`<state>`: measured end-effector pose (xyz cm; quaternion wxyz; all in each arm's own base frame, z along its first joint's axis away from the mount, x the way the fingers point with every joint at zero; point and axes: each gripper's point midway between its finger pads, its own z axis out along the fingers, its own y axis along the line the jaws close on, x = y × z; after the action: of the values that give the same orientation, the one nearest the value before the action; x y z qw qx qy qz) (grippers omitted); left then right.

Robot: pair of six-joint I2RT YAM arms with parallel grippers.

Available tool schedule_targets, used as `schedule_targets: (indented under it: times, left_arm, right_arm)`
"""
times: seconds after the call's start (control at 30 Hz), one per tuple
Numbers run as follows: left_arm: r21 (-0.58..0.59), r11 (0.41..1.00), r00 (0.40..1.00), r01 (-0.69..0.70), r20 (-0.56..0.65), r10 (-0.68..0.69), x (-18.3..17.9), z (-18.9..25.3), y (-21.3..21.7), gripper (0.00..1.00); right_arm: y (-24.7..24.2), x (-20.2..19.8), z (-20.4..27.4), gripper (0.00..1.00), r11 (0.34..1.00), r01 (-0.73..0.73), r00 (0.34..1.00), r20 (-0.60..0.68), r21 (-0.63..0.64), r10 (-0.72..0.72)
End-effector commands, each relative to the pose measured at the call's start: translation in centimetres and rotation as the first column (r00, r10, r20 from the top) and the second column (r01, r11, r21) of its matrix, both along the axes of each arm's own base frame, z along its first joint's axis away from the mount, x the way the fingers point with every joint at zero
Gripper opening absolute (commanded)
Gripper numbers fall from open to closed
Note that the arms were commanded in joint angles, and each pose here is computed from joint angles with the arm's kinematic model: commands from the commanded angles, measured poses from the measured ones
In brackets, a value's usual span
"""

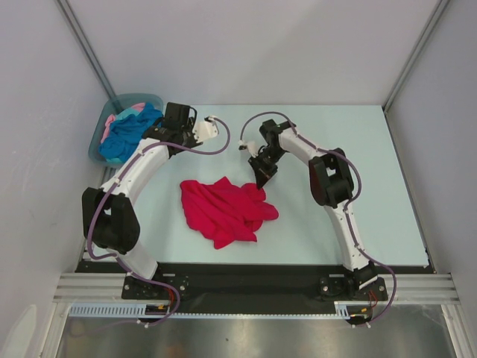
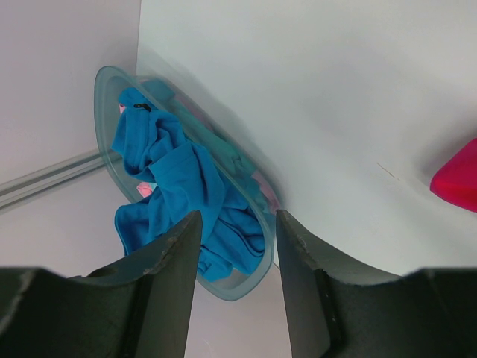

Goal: Fold and stack the t-shirts
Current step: Flatten the tshirt out

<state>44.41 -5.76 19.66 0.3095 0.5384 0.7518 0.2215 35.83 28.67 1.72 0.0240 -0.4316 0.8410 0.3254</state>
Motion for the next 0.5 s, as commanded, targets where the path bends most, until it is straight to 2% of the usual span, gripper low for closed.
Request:
schedule_targets:
  times: [0.0,0.1,0.13,0.2,0.27,0.3,0.33,0.4,0.43,0.47]
  left_arm:
    - [-0.029,1.000,0.999,-0.010,0.039,0.011,0.2,1.6,-0.2,0.50]
    - [-0.032,0.999,0.999,-0.010,0.037,0.011,0.1,1.5,-0.2,0.50]
    - [-0.036,0.999,0.999,-0.010,0.037,0.011,0.1,1.4,-0.3,0.50]
    - [-0.036,0.999,0.999,-0.008,0.035,0.010,0.0,1.4,-0.3,0.50]
    - [-0.040,0.999,0.999,-0.007,0.034,0.009,-0.1,1.4,-0.4,0.50]
    - [-0.040,0.999,0.999,-0.007,0.034,0.009,-0.1,1.4,-0.4,0.50]
    - [-0.040,0.999,0.999,-0.006,0.032,0.008,-0.1,1.3,-0.4,0.49]
    - [-0.038,0.999,0.999,-0.004,0.033,0.005,-0.1,1.3,-0.4,0.49]
    - [-0.039,0.999,0.999,-0.005,0.033,0.007,-0.1,1.3,-0.4,0.49]
    - [-0.040,0.999,0.999,-0.005,0.035,0.007,-0.1,1.4,-0.4,0.50]
  right_arm:
    - [-7.3,10.8,0.1,0.00,0.939,0.232,0.887,0.451,-0.255,-0.097]
    - [-11.5,15.9,3.2,0.00,0.891,0.378,0.768,0.624,-0.254,-0.148]
    - [-14.2,18.1,4.8,0.00,0.845,0.462,0.695,0.701,-0.268,-0.158]
    - [-17.6,20.1,6.7,0.00,0.778,0.554,0.606,0.784,-0.295,-0.135]
    - [-20.9,22.3,8.8,0.00,0.719,0.641,0.503,0.854,-0.270,-0.128]
    - [-22.9,22.8,9.7,0.00,0.668,0.681,0.465,0.882,-0.300,-0.079]
    - [-24.2,24.2,11.1,0.00,0.636,0.725,0.388,0.920,-0.265,-0.059]
    - [-27.6,24.5,11.7,0.00,0.560,0.782,0.332,0.943,-0.276,0.000]
    - [-29.5,25.4,13.6,0.00,0.500,0.827,0.252,0.965,-0.256,0.077]
    - [-31.6,25.1,12.9,0.00,0.454,0.847,0.253,0.961,-0.277,0.114]
